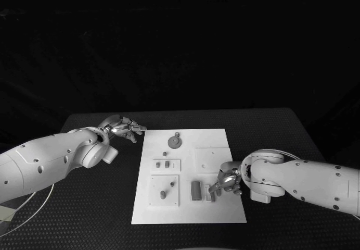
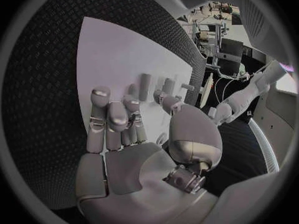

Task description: Assemble the parts on the task board

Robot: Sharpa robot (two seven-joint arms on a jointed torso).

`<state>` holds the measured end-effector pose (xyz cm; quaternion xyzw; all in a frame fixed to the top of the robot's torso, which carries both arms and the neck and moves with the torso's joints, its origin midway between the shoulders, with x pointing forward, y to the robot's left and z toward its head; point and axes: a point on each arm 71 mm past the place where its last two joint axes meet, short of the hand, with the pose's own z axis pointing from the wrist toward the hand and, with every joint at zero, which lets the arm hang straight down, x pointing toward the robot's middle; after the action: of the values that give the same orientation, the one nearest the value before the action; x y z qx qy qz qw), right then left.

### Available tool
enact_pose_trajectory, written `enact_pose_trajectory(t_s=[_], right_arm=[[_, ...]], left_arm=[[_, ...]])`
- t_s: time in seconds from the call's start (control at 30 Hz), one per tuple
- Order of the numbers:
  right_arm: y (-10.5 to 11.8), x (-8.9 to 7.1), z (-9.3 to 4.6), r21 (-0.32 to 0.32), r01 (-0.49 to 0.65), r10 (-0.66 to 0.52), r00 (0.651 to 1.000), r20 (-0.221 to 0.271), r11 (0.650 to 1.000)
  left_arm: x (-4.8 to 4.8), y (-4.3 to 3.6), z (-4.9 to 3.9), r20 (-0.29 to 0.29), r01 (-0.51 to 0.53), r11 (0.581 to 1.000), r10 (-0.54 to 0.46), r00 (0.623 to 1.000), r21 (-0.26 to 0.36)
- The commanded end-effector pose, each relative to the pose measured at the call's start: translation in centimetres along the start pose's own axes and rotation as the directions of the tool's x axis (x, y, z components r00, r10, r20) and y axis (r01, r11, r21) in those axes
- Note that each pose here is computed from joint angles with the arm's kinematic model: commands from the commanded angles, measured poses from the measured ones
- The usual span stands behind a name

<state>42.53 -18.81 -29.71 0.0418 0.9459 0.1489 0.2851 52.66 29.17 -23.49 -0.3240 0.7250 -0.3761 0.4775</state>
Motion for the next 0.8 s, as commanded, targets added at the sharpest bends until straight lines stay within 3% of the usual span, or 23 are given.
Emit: enact_pose_trajectory(t_s=[0.03,0.8], right_arm=[[-0.2,0.3,0.2,0.018,0.030,-0.030,0.999,-0.024,0.999],[-0.1,1.5,1.5,0.039,0.066,-0.065,0.997,-0.034,0.997]], left_arm=[[0.14,-0.17,0.00,-0.013,0.005,1.000,-0.005,1.000,0.007],[0.14,-0.16,-0.01,-0.013,0.005,1.000,-0.005,1.000,0.006]])
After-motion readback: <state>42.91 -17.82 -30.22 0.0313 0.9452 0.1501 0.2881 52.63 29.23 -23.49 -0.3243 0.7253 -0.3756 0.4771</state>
